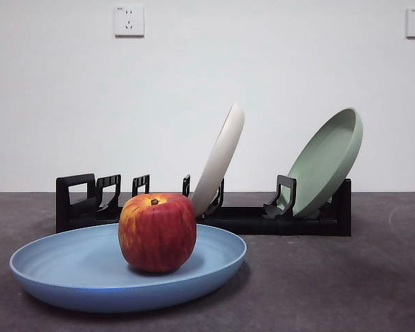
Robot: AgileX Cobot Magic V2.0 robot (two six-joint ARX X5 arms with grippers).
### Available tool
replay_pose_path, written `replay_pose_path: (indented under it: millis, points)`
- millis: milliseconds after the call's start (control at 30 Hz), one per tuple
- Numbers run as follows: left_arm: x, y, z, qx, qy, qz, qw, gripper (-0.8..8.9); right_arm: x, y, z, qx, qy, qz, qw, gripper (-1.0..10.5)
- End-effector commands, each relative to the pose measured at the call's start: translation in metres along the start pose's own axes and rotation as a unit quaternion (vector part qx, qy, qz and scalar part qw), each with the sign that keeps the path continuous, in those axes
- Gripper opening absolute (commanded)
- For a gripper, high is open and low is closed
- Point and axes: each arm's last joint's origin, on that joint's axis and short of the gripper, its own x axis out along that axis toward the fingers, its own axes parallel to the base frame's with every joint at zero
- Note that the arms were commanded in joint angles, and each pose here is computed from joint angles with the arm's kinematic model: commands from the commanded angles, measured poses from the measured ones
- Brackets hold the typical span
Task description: Take the blue plate from the plate rack,put the plate on the table,take the apple from the table,put the apple in the plate
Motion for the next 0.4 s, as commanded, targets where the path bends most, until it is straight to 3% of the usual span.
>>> replay_pose_path:
  millis: [33,400]
  points:
    - [0.0014,0.0001,-0.0042,-0.002,0.004,0.002,1.0,-0.03,0.001,0.0001,-0.0049,0.006,0.009,0.002,1.0,0.0]
    - [0.0014,0.0001,-0.0041,-0.002,0.003,0.002,1.0,-0.03,0.0012,-0.0002,-0.0048,0.008,0.009,-0.002,1.0,0.0]
